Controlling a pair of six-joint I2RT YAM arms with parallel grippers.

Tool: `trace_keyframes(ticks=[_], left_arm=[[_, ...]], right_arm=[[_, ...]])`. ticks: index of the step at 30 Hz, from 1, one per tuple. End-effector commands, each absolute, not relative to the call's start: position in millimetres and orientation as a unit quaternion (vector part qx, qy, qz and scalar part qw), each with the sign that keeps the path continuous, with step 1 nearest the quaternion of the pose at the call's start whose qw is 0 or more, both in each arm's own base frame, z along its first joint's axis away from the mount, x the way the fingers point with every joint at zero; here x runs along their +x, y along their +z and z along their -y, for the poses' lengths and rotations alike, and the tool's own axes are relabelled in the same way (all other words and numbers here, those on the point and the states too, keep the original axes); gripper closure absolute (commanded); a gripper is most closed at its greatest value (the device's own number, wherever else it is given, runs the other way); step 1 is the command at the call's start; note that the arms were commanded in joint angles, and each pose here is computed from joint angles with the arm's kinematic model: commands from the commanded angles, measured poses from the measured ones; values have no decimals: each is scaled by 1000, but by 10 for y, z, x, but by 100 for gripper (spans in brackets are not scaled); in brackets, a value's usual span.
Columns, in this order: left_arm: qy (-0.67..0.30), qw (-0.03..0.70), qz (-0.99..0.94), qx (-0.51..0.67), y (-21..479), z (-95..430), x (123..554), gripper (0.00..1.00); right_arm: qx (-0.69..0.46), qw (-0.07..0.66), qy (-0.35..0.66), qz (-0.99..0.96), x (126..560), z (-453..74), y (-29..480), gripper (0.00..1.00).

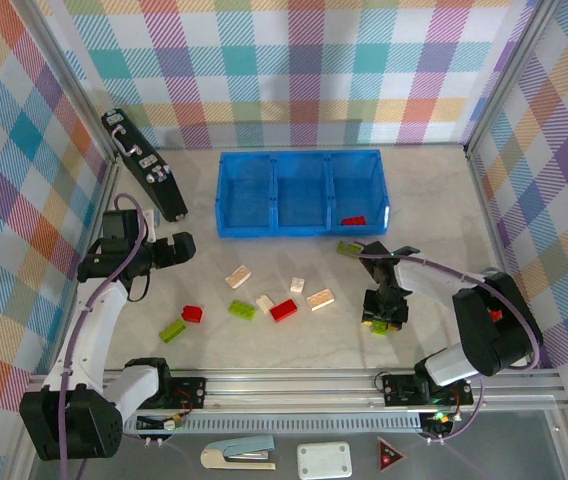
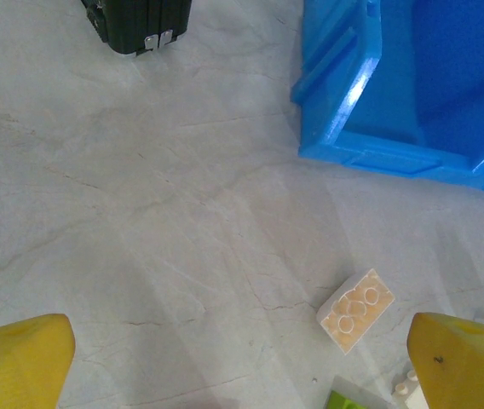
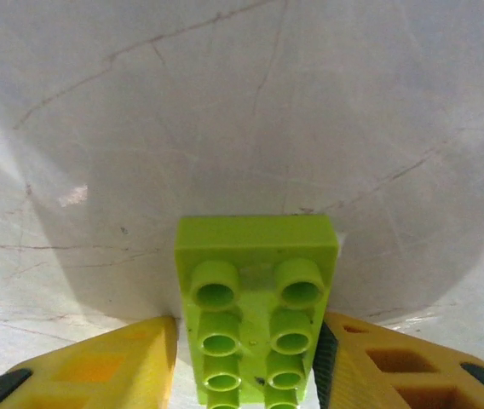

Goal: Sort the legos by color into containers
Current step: Pick up the lego from the bottom-right of the table.

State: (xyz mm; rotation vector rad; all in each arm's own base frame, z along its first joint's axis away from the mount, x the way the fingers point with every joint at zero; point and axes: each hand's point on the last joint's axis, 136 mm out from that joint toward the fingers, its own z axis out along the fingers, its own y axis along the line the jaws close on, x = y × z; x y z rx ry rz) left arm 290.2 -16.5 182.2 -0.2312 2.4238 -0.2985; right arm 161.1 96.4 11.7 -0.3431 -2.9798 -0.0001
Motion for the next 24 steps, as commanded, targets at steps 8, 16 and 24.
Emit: trace_keyframes(ticks=[8,16,24], left_arm=[[-108,341,-929,-93,1853,112,2918,0],[-110,341,-929,-92,1853,119,2917,0],[-111,343,-928,-92,1867,123,2912,0]], right_arm=[[-100,60,-3,993,1660,-994,169,62],[-93,38,-20,995,1750,-1055,373,63],[-66,14,-36,997,2049,-1243,609,63]])
